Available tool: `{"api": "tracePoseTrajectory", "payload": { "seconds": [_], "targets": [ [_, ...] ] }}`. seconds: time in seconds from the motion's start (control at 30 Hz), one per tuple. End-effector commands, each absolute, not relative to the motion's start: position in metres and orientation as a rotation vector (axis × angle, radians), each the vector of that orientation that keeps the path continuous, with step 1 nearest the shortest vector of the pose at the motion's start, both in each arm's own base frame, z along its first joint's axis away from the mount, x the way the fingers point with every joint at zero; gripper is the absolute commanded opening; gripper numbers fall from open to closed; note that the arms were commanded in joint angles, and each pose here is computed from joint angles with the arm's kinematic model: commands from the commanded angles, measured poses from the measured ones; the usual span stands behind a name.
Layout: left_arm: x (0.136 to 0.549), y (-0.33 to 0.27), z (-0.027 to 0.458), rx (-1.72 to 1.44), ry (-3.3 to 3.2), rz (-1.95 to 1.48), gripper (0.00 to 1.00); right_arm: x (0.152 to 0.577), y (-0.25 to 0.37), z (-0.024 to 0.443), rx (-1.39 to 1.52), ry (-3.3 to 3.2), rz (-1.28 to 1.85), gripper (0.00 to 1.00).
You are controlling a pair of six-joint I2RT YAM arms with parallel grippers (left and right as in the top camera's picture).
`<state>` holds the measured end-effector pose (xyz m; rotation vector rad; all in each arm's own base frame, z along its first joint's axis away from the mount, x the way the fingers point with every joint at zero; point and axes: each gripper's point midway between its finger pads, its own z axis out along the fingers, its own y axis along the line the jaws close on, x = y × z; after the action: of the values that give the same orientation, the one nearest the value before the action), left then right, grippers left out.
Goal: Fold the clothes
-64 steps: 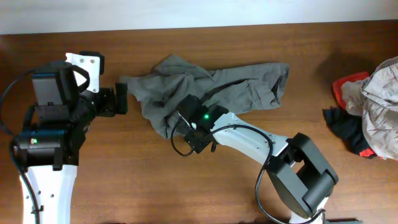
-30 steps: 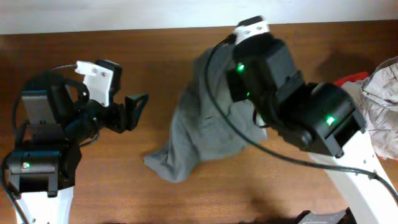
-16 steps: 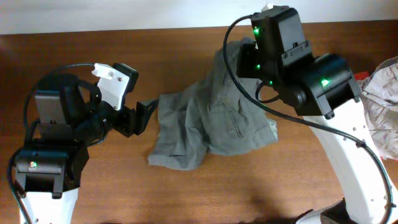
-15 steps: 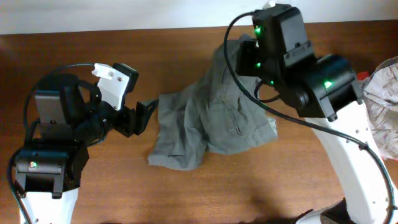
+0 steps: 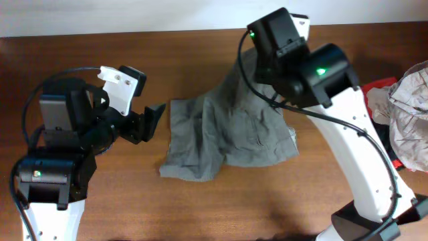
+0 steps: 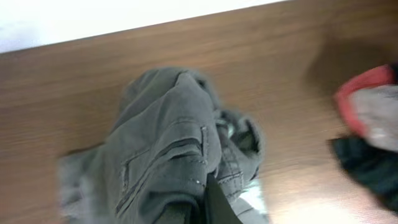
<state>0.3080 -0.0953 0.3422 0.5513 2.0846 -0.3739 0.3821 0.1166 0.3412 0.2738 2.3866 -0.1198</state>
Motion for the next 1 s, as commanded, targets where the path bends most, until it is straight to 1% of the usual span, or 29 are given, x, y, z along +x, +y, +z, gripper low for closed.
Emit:
{"api": "tracePoseTrajectory", "payload": {
  "seconds": [0.0,0.07,0.17,0.27,0.33,0.43,0.6,0.63,0.67,0.7,0.73,0.77,0.8,0.83,0.87,0.97],
  "targets": [
    [0.310,-0.090,0.348,0.549,2.070,-0.316,0.76,0.352,0.031,0.429,0.386,2.118,-0.361,0.04],
    [0.312,-0.090,0.349,0.549,2.065,-0.315,0.76,0.337,0.002,0.459,0.419,2.048,-0.384,0.05],
    [0.313,-0.090,0.350,0.549,2.057,-0.313,0.76,0.319,-0.020,0.505,0.390,1.941,-0.330,0.05],
    [0.313,-0.090,0.351,0.549,2.055,-0.313,0.75,0.317,-0.011,0.532,0.294,1.879,-0.230,0.05],
    [0.313,-0.090,0.351,0.549,2.055,-0.313,0.76,0.322,0.007,0.537,0.226,1.870,-0.125,0.05],
    [0.313,-0.090,0.351,0.549,2.055,-0.312,0.76,0.340,0.047,0.520,0.081,1.947,0.064,0.05],
    [0.312,-0.090,0.351,0.549,2.053,-0.312,0.76,0.390,0.114,0.443,0.018,2.199,0.292,0.05],
    [0.312,-0.090,0.352,0.549,2.052,-0.311,0.76,0.400,0.129,0.427,0.016,2.244,0.318,0.07],
    [0.312,-0.090,0.352,0.549,2.052,-0.311,0.76,0.410,0.145,0.409,0.022,2.289,0.337,0.18],
    [0.312,-0.090,0.352,0.549,2.052,-0.311,0.76,0.419,0.164,0.391,0.004,2.329,0.349,0.38],
    [0.312,-0.090,0.352,0.549,2.052,-0.311,0.76,0.424,0.181,0.376,-0.033,2.361,0.352,0.49],
    [0.312,-0.090,0.352,0.549,2.052,-0.311,0.76,0.427,0.197,0.361,-0.079,2.393,0.338,0.57],
    [0.312,-0.090,0.352,0.549,2.052,-0.311,0.76,0.427,0.202,0.356,-0.118,2.400,0.318,0.61],
    [0.312,-0.090,0.352,0.549,2.052,-0.311,0.76,0.429,0.198,0.351,-0.119,2.399,0.215,0.65],
    [0.312,-0.090,0.352,0.549,2.052,-0.311,0.76,0.430,0.192,0.350,-0.103,2.396,0.165,0.66],
    [0.312,-0.090,0.352,0.549,2.052,-0.311,0.77,0.423,0.159,0.352,-0.041,2.410,0.023,0.74]
  ]
}}
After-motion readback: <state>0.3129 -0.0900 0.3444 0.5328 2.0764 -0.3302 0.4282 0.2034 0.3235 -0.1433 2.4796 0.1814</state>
